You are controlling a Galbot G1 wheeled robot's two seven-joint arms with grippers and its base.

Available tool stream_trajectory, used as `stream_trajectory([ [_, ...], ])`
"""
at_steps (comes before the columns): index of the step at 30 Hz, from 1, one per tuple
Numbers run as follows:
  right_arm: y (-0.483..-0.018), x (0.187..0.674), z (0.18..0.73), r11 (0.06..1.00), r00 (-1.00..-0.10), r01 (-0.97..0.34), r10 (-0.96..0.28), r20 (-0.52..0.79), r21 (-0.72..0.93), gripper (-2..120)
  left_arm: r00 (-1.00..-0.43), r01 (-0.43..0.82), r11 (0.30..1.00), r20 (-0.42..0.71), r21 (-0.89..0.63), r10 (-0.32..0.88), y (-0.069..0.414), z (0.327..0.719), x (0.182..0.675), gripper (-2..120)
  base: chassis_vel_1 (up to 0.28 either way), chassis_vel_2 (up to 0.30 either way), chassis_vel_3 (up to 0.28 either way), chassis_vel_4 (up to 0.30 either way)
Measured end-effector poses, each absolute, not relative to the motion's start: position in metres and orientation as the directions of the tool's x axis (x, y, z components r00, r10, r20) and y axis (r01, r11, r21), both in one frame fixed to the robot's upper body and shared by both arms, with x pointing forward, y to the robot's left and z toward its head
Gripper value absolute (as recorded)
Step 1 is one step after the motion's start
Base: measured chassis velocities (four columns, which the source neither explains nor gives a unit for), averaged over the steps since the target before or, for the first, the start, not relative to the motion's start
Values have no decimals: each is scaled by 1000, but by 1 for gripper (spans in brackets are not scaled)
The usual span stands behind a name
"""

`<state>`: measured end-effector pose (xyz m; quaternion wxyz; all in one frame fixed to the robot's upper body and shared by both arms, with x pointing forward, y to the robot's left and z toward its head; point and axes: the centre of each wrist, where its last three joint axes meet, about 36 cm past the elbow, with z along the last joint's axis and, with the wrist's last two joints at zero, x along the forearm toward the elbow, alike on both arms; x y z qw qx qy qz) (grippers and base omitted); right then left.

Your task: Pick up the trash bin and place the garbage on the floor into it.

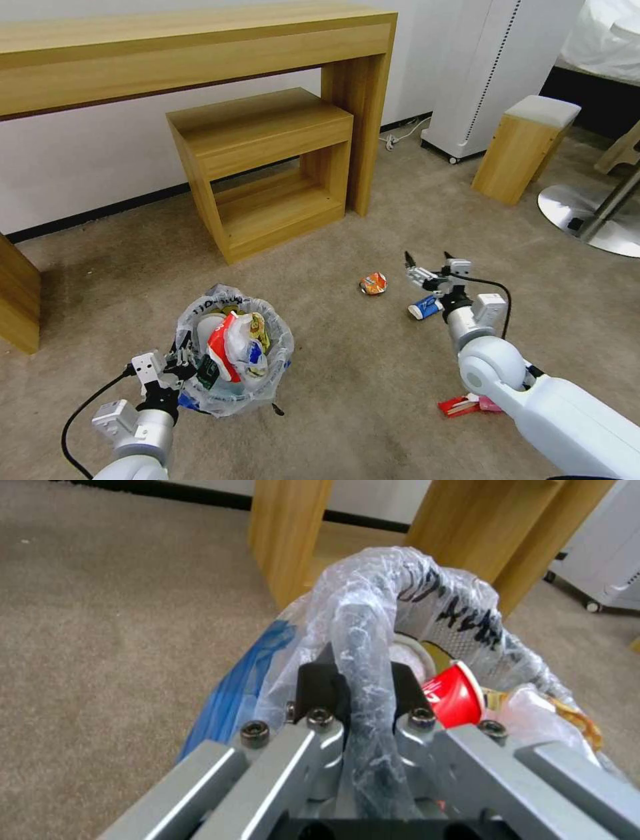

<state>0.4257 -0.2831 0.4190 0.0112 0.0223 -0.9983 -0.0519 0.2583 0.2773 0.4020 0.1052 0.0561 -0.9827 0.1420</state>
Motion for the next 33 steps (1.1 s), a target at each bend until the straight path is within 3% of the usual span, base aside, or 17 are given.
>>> stream_trajectory([
  [11,-320,408,417,999,-999,-34,-34,-1,14,100,-972,-133,958,223,-255,-75,281,401,261,3,0,0,0,0],
  [18,-390,370,394,935,-974,-222,-226,21,-275,100,-972,-132,956,225,-262,-72,280,395,266,3,0,0,0,0],
  [22,-435,347,387,824,-929,-363,-358,96,-434,100,-972,-132,954,222,-270,-72,279,394,269,3,0,0,0,0],
  [25,-487,325,372,644,-861,-490,-465,208,-587,100,-974,-132,951,214,-280,-72,278,392,273,3,0,0,0,0],
  [26,-487,325,372,644,-861,-490,-465,208,-587,100,-974,-132,951,214,-280,-72,278,392,273,3,0,0,0,0],
  [29,-527,296,355,510,-801,-582,-495,336,-633,100,-976,-132,948,205,-290,-73,278,392,278,3,0,0,0,0],
  [33,-556,272,339,450,-772,-623,-486,410,-639,100,-977,-134,945,202,-299,-74,278,389,282,3,0,0,0,0],
])
